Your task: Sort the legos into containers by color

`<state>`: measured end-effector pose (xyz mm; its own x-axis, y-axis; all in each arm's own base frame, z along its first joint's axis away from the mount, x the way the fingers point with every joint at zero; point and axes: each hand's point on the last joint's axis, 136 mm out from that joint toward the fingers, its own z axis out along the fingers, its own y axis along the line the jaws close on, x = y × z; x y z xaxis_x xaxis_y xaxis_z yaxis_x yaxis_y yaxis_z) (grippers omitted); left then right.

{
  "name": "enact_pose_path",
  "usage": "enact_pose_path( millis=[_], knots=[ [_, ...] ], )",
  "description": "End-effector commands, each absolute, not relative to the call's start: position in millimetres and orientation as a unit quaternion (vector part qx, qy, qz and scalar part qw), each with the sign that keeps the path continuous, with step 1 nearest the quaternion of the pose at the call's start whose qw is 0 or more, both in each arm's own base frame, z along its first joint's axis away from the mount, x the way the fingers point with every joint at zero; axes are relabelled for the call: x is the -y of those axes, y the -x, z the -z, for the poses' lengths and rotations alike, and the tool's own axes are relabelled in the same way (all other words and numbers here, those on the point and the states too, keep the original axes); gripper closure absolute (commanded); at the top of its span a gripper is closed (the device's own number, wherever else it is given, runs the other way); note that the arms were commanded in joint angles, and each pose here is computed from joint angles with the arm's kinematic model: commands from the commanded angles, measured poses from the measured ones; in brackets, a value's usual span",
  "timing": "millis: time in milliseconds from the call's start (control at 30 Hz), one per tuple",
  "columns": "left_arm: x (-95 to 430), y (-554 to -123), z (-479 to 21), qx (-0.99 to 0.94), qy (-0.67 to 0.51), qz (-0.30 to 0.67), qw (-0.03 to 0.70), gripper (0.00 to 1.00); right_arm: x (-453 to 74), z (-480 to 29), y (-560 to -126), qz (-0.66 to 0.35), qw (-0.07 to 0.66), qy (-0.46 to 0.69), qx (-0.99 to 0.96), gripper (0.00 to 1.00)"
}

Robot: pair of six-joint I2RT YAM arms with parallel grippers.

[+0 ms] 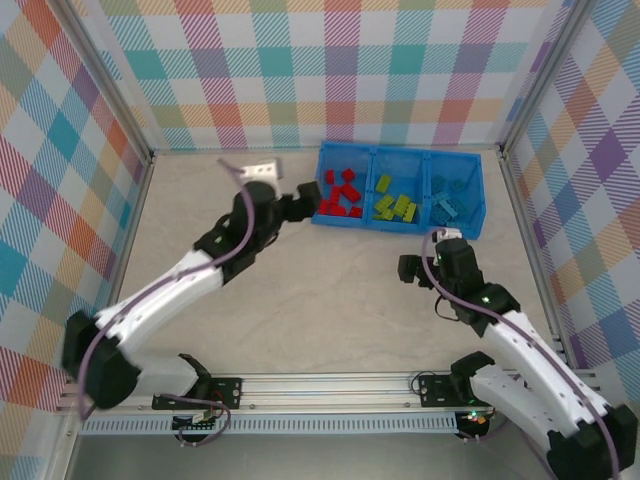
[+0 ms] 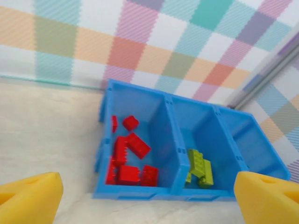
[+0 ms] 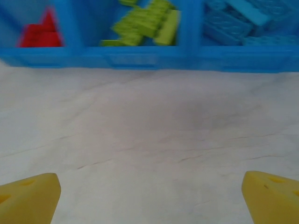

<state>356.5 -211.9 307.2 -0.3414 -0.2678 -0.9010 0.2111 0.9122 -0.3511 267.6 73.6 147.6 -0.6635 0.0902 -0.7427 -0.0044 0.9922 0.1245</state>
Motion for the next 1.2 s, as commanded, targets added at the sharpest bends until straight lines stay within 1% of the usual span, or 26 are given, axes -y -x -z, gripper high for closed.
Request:
enact_pose_path(
  millis=[0, 100, 233, 300, 333, 433, 533, 567, 600, 633, 667, 733, 767, 833, 933, 1033, 1100, 1167],
  knots=[
    [164.8, -340.4, -272.4, -0.794, -0.012, 0.078, 0.603, 0.03, -44.3, -152.1, -312.4, 0.012, 0.476, -0.035, -0.879, 0.00],
    [129.6, -324.9, -252.9, -0.795, -0.016, 0.018, 0.605, 0.00, -28.2, -137.1, -336.8, 0.039, 0.483, -0.044, -0.874, 0.00],
    [92.0, -309.8, -219.3, -0.792, -0.034, -0.075, 0.605, 0.00, -5.3, -109.1, -363.2, 0.070, 0.483, -0.053, -0.871, 0.00],
    [75.5, -303.9, -205.7, -0.782, -0.032, -0.107, 0.613, 0.00, -3.5, -96.9, -371.1, 0.076, 0.496, -0.042, -0.864, 0.00],
    [65.5, -300.5, -198.4, -0.779, -0.022, -0.115, 0.616, 0.00, -5.6, -98.9, -378.1, 0.074, 0.501, -0.035, -0.861, 0.00],
    [46.0, -297.4, -182.5, -0.777, 0.005, -0.102, 0.621, 0.00, -15.6, -103.2, -398.3, 0.038, 0.525, -0.025, -0.850, 0.00],
    [30.3, -302.6, -169.2, -0.784, 0.035, -0.085, 0.614, 0.00, -19.4, -94.6, -413.3, 0.043, 0.501, -0.003, -0.865, 0.00],
    [27.7, -305.6, -165.7, -0.786, 0.040, -0.081, 0.612, 0.00, -23.1, -89.5, -413.7, 0.037, 0.505, 0.012, -0.862, 0.00],
    [25.8, -309.5, -160.6, -0.788, 0.044, -0.077, 0.609, 0.00, -18.0, -96.2, -416.2, 0.041, 0.529, -0.002, -0.848, 0.00],
    [24.0, -314.0, -156.1, -0.791, 0.046, -0.078, 0.606, 0.00, -15.1, -94.2, -411.1, 0.024, 0.530, -0.008, -0.848, 0.00],
    [22.2, -317.7, -152.3, -0.792, 0.047, -0.080, 0.604, 0.00, -14.0, -99.7, -408.9, 0.013, 0.550, -0.010, -0.835, 0.00],
    [21.0, -326.2, -144.6, -0.792, 0.043, -0.082, 0.603, 0.00, -9.3, -89.9, -396.3, -0.026, 0.569, -0.018, -0.822, 0.00],
    [20.5, -329.3, -141.4, -0.792, 0.044, -0.078, 0.604, 0.00, -4.5, -98.4, -396.5, -0.017, 0.601, -0.025, -0.799, 0.00],
    [20.1, -337.6, -136.9, -0.791, 0.051, -0.061, 0.607, 0.00, -11.0, -92.4, -398.0, -0.027, 0.575, -0.011, -0.818, 0.01],
    [14.4, -353.0, -128.3, -0.792, 0.067, -0.046, 0.605, 0.00, -12.5, -94.2, -398.2, -0.024, 0.581, -0.007, -0.814, 0.00],
    [10.6, -371.7, -116.4, -0.811, 0.058, -0.070, 0.578, 0.00, -12.2, -94.6, -397.8, -0.019, 0.582, -0.008, -0.813, 0.00],
    [7.3, -379.9, -112.7, -0.810, 0.060, -0.078, 0.578, 0.00, -1.7, -96.2, -396.1, 0.006, 0.588, -0.037, -0.808, 0.00],
    [1.6, -385.4, -100.7, -0.817, 0.072, -0.072, 0.568, 0.00, -2.2, -95.4, -396.3, 0.006, 0.586, -0.036, -0.810, 0.00]
  ],
)
